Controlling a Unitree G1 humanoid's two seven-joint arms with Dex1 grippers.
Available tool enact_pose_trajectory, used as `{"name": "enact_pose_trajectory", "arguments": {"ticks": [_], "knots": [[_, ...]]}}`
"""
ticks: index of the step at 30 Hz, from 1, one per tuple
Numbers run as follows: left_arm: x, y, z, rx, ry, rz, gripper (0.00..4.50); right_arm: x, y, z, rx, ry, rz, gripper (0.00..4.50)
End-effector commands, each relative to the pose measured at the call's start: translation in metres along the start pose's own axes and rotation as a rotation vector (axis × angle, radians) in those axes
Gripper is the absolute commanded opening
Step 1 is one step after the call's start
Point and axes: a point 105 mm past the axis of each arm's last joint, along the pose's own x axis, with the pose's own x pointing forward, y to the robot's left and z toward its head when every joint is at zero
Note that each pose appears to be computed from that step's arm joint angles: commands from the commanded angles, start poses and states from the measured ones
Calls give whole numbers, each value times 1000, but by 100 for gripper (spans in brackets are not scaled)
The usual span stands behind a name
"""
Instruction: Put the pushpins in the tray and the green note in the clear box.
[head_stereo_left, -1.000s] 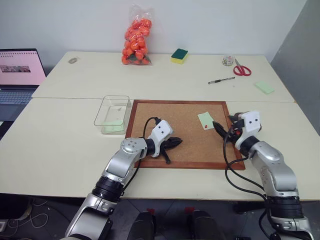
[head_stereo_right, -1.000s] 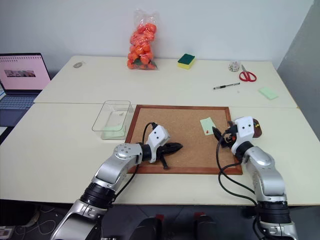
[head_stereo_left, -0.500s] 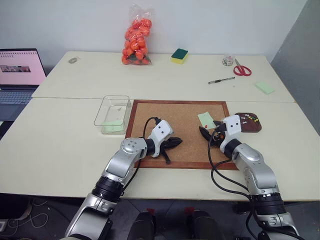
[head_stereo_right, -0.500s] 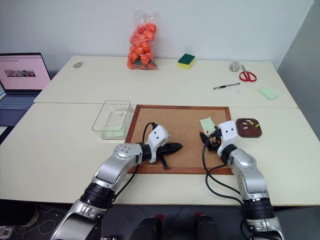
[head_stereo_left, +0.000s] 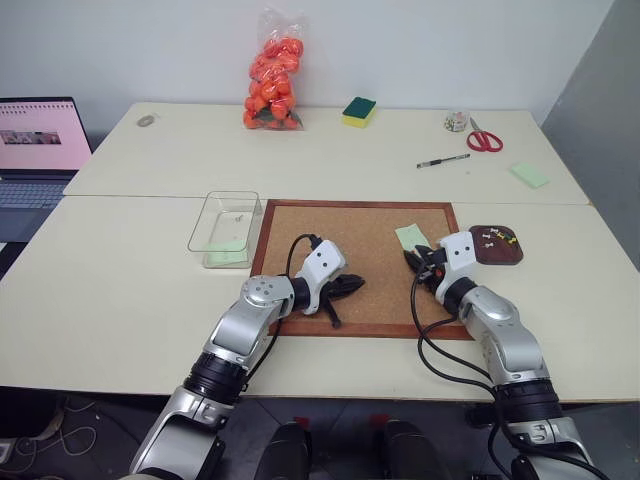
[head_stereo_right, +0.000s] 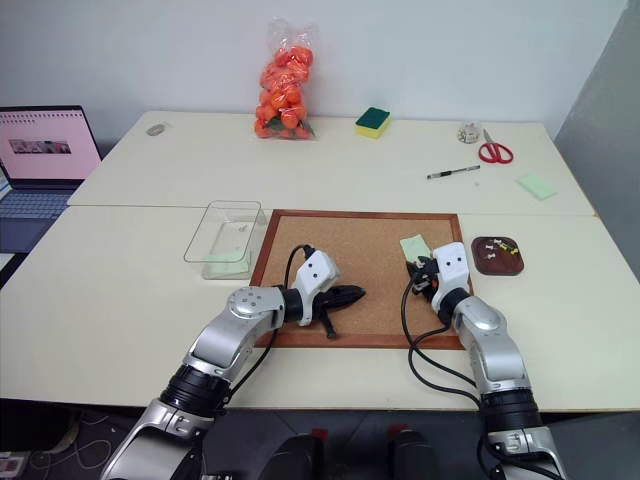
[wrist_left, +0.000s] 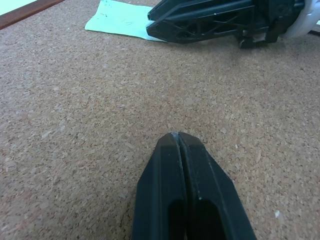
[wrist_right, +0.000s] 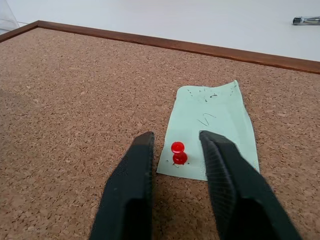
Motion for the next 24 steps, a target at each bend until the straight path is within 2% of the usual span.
{"name": "enact_pose_trajectory", "arguments": {"ticks": [1,3,4,24], "knots": [[0,-5,-2,-3,9,-21,0,2,0,12,-23,-43,5,55],[0,-5,-2,-2,9,-21,0,3,1,12,-24,-44,6,7],[0,-5,-2,-2,9,-21,0,3,1,13,-26,-45,8,1],[-1,-5,-3,-1,11,-23,0,4,8,53,-26,-151,49,1]]}}
